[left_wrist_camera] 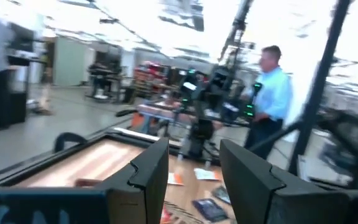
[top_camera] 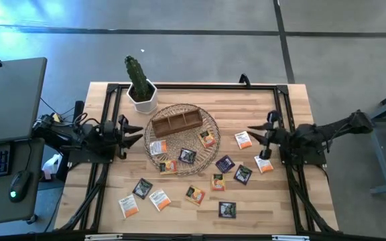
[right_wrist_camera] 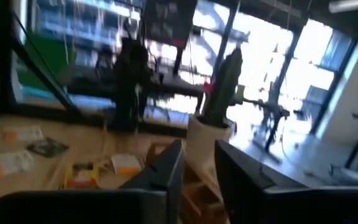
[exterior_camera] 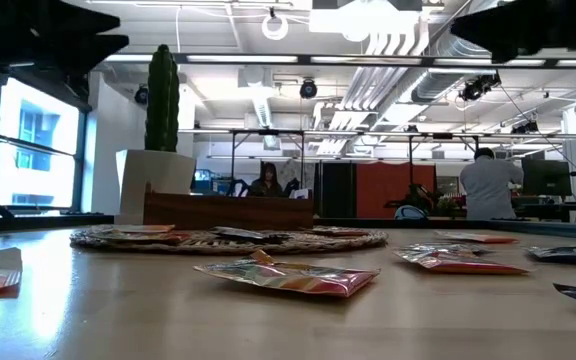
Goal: Pick & Place Tea
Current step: Put the white tea bag into the right section of the wooden organizer
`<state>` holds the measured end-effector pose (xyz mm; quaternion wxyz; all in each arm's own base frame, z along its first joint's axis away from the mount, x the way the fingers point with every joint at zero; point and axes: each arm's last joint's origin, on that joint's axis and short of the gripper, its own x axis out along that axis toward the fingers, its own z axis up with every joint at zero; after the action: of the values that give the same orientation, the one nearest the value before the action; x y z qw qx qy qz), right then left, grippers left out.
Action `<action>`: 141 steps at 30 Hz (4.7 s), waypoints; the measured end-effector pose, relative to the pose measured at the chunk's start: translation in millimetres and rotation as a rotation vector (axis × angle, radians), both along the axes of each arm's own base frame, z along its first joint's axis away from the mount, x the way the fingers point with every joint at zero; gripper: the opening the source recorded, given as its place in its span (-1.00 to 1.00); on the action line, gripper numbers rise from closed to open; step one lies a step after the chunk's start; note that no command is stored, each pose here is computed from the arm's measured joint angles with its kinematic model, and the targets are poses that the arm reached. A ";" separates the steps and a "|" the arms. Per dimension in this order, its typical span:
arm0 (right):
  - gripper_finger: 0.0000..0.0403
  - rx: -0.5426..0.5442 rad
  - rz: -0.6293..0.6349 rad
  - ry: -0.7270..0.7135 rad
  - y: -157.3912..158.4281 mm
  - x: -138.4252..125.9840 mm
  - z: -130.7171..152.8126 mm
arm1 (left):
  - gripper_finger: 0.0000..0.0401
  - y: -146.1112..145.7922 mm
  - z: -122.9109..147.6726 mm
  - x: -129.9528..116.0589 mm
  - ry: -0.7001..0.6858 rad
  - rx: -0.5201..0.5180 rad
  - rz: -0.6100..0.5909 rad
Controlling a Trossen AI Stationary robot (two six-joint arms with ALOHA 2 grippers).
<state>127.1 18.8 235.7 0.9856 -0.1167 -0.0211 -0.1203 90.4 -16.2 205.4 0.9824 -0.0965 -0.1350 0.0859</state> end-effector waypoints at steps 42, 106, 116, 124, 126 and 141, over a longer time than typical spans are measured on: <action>-0.63 0.543 -0.170 1.349 -113.1 85.9 -115.8 | -0.29 -7.4 71.2 46.4 0.452 0.091 0.372; -0.48 -0.415 -0.240 0.882 -119.6 266.6 -45.4 | -0.29 -7.0 71.2 46.3 0.448 0.082 0.389; -0.48 -0.192 0.176 0.615 -84.3 281.5 -37.6 | -0.29 -7.0 71.2 46.3 0.448 0.082 0.389; -0.46 -0.252 0.349 0.562 -32.7 293.5 -47.8 | -0.29 -7.3 70.8 46.5 0.441 0.057 0.380; -0.43 -0.335 0.277 0.591 -27.1 293.2 -48.5 | -0.29 -7.7 70.7 46.7 0.437 0.043 0.364; -0.24 -0.168 0.511 0.512 -7.8 339.6 -54.7 | -0.29 -9.1 67.4 46.9 0.426 -0.072 0.297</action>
<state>466.7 11.0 181.0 0.9441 -0.2146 0.1880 0.1651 137.3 -25.2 272.8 0.9612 -0.0901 0.0651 0.2523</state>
